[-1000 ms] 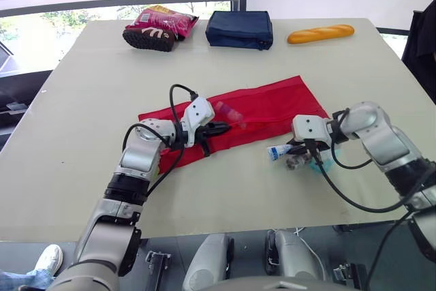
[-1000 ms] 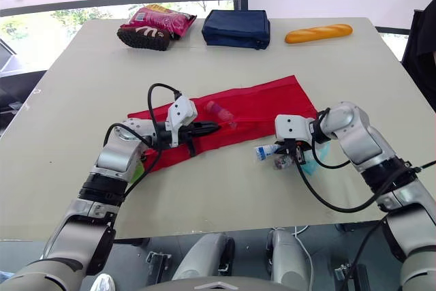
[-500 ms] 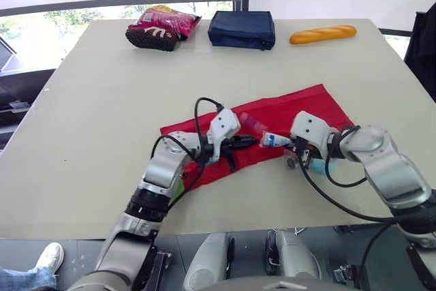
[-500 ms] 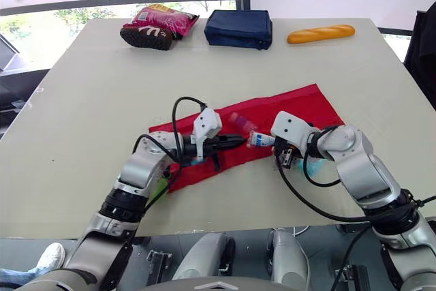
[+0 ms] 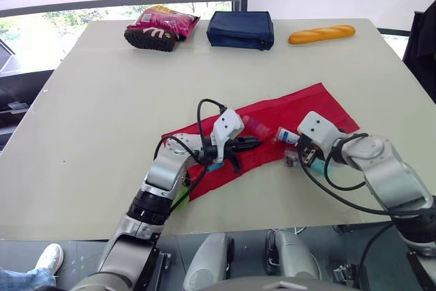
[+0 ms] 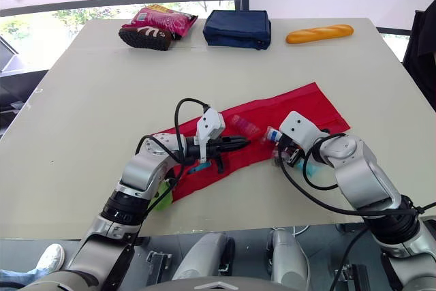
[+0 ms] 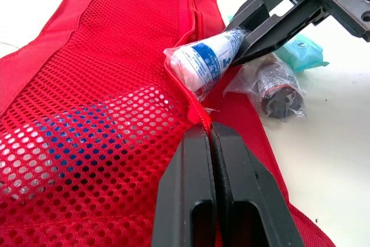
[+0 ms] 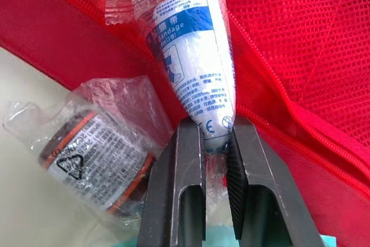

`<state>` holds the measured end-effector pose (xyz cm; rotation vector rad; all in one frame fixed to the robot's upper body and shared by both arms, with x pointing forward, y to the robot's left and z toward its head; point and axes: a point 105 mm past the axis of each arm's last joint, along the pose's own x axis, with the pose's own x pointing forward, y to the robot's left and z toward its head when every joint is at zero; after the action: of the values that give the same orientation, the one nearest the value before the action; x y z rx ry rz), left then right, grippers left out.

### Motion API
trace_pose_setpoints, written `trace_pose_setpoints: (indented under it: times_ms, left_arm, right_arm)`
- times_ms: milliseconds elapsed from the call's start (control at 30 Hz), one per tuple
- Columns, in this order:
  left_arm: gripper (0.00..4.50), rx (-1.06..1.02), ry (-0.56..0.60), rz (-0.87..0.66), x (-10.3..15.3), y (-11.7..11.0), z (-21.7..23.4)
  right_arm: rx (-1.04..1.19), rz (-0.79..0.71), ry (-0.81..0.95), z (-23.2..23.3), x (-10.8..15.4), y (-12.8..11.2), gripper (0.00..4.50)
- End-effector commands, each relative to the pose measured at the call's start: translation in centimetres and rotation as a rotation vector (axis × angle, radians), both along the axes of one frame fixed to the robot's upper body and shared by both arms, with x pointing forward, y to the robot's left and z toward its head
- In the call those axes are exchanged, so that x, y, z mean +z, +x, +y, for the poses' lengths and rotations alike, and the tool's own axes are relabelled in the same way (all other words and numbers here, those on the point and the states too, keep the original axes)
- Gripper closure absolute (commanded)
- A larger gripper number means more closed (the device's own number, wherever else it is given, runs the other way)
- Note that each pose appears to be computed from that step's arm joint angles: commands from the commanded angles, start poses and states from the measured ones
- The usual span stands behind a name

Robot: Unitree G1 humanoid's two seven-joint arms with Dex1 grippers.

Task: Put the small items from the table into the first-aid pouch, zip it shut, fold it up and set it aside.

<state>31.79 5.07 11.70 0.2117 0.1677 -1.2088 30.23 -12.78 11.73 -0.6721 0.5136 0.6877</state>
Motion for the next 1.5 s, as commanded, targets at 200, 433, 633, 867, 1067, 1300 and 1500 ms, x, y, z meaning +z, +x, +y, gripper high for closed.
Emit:
trace_pose_setpoints:
  times_ms: [200, 433, 633, 867, 1067, 1300, 1500]
  left_arm:
    - [4.5, -0.072, -0.044, -0.044, 1.8, -0.8, -1.3]
    - [4.5, -0.096, -0.044, -0.037, 1.6, -1.4, -1.8]
    - [4.5, -0.105, -0.049, -0.035, 1.5, -1.6, -2.2]
    - [4.5, -0.104, -0.051, -0.036, 1.5, -1.6, -2.2]
    - [4.5, -0.111, -0.055, -0.033, 1.4, -1.9, -2.4]
    - [4.5, -0.079, -0.036, -0.039, 1.2, -1.1, -1.0]
    - [4.5, -0.077, -0.021, -0.038, 1.0, -0.9, 0.0]
  right_arm:
    - [-0.026, -0.02, 0.022, 1.4, 0.0, 0.4, 4.49]
    - [-0.038, -0.021, 0.075, 2.9, 0.2, 1.0, 4.49]
    - [-0.001, -0.024, 0.138, 5.3, 0.7, 1.1, 4.49]
    - [0.09, -0.035, 0.158, 7.3, 1.0, 0.5, 4.49]
    - [0.119, -0.033, 0.221, 8.8, 1.4, 0.7, 4.49]
    - [0.12, -0.042, 0.171, 6.5, 1.3, 0.5, 4.49]
    - [-0.005, -0.022, 0.178, 3.8, 1.0, 0.5, 4.49]
